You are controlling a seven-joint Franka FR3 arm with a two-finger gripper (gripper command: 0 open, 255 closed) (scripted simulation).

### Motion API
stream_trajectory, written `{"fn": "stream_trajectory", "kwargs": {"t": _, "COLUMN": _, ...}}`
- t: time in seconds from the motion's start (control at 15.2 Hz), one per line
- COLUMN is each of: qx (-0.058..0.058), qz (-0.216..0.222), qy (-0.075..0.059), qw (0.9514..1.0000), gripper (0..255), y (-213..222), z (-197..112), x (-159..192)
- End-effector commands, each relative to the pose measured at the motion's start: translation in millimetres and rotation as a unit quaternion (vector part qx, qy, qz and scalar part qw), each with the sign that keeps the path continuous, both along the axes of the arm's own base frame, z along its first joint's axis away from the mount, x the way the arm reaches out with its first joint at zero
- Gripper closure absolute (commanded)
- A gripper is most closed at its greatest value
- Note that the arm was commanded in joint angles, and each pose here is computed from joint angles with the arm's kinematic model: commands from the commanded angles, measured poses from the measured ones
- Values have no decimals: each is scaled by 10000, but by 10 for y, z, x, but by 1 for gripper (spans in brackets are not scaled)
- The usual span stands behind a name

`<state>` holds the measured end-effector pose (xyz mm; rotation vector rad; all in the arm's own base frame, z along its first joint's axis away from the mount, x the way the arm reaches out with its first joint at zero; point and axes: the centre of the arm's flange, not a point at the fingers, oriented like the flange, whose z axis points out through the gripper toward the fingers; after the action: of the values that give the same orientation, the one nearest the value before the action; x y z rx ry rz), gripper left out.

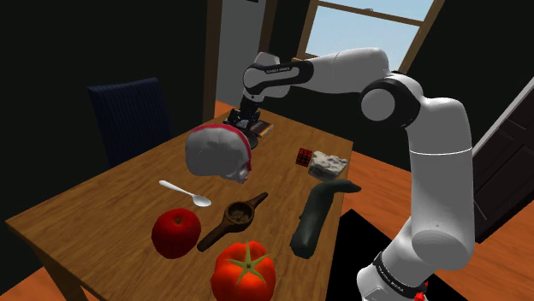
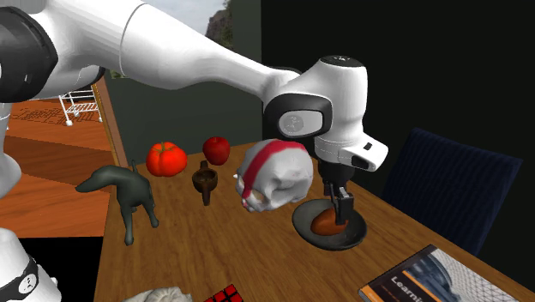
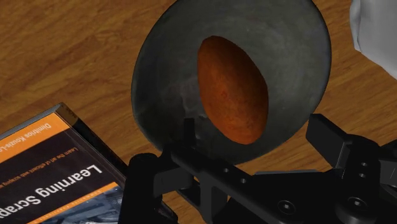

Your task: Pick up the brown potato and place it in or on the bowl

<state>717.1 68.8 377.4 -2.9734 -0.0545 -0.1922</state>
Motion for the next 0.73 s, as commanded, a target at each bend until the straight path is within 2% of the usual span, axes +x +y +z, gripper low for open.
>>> {"fn": "stream_trajectory", "kwargs": {"t": 0.0, "qx": 0, "qz": 0, "qy": 0, "qw": 10000, "gripper": 0, "y": -22, "z": 129, "x": -17}}
{"fn": "stream_trajectory", "kwargs": {"t": 0.2, "qx": 0, "qz": 0, "qy": 0, "qw": 10000, "gripper": 0, "y": -81, "z": 489, "x": -63}}
{"fn": "stream_trajectory", "kwargs": {"t": 0.66, "qx": 0, "qz": 0, "qy": 0, "qw": 10000, "gripper": 0, "y": -81, "z": 489, "x": -63}}
